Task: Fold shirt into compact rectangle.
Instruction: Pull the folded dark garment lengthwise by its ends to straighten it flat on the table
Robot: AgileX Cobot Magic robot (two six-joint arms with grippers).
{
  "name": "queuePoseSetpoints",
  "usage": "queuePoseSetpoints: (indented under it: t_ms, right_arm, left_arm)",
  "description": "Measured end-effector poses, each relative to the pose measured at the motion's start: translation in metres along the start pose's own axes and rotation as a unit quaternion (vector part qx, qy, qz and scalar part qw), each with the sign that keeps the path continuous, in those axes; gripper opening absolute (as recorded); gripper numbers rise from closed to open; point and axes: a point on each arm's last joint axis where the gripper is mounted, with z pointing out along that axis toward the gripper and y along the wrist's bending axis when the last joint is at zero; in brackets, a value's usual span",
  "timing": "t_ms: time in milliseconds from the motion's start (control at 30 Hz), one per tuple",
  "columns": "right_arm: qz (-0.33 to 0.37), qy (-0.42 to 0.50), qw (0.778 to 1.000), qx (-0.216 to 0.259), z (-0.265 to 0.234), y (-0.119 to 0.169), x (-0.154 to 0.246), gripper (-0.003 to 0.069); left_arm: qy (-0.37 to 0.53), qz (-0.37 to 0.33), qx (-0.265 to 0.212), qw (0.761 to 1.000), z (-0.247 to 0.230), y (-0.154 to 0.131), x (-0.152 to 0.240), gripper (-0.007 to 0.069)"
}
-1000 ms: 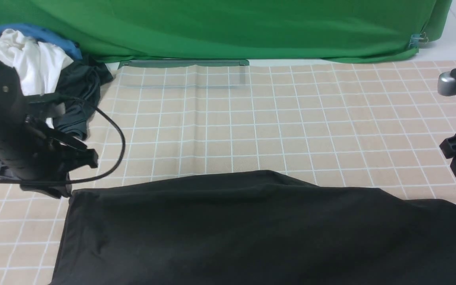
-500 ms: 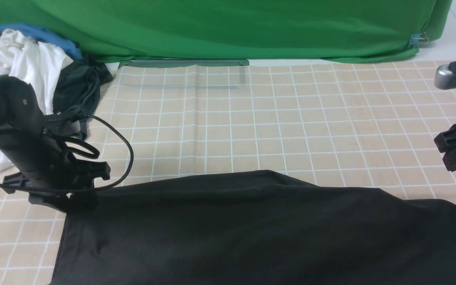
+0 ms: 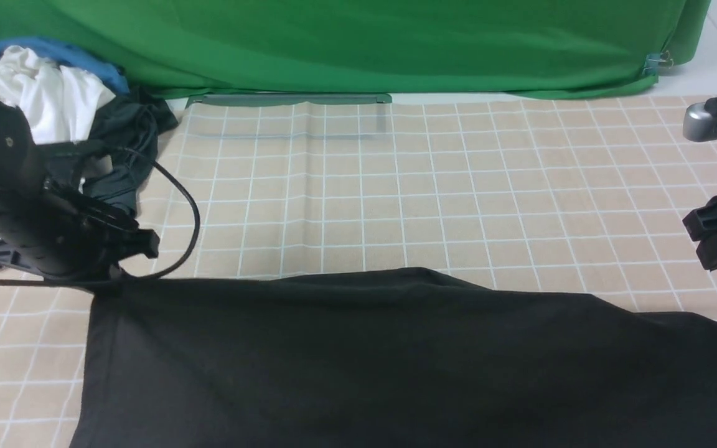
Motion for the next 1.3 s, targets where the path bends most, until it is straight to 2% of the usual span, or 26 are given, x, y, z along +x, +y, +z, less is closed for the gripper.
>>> queuePoseSetpoints:
  t_ms: [167, 367, 567, 633, 700, 800, 867, 967, 1067, 1300]
  right_arm:
    - [0.000, 0.000, 1.000, 0.000, 0.000, 0.000, 0.000, 0.0354]
    - [0.001, 0.001, 1.000, 0.000, 0.000, 0.000, 0.000, 0.0354]
    - [0.016, 0.010, 0.999, -0.027, -0.005, 0.006, 0.000, 0.0341]
    - [0.016, 0.011, 0.999, -0.048, -0.008, 0.014, 0.000, 0.0304]
    - [-0.011, 0.014, 0.997, -0.079, -0.011, 0.032, 0.001, 0.0205]
    - [-0.065, 0.023, 0.993, -0.097, -0.010, 0.061, 0.002, 0.0073]
    - [-0.079, 0.036, 0.992, -0.097, -0.004, 0.071, 0.006, 0.0040]
    - [-0.070, 0.070, 0.993, -0.072, 0.016, 0.071, 0.020, 0.0037]
    - [-0.061, 0.088, 0.993, -0.057, 0.032, 0.068, 0.034, 0.0037]
    - [-0.048, 0.101, 0.994, -0.015, 0.058, 0.059, 0.061, 0.0037]
  left_arm:
    - [-0.023, 0.010, -0.031, 0.999, 0.001, 0.006, -0.005, 0.0020]
    - [-0.065, 0.012, -0.027, 0.997, 0.005, 0.005, -0.013, 0.0026]
    - [-0.039, 0.013, -0.034, 0.999, -0.003, 0.006, -0.009, 0.0126]
    - [-0.034, -0.005, -0.018, 0.999, -0.010, 0.003, -0.008, 0.0144]
    - [-0.027, -0.019, 0.049, 0.998, -0.024, -0.011, -0.004, 0.0146]
    - [-0.024, 0.019, 0.135, 0.990, -0.039, -0.044, 0.008, 0.0122]
    - [-0.008, 0.046, 0.168, 0.985, -0.039, -0.069, 0.023, 0.0071]
    - [0.053, 0.093, 0.188, 0.976, -0.022, -0.103, 0.063, 0.0017]
    - [0.086, 0.113, 0.184, 0.973, -0.008, -0.116, 0.093, 0.0015]
    - [0.104, 0.096, 0.154, 0.978, 0.013, -0.110, 0.127, 0.0017]
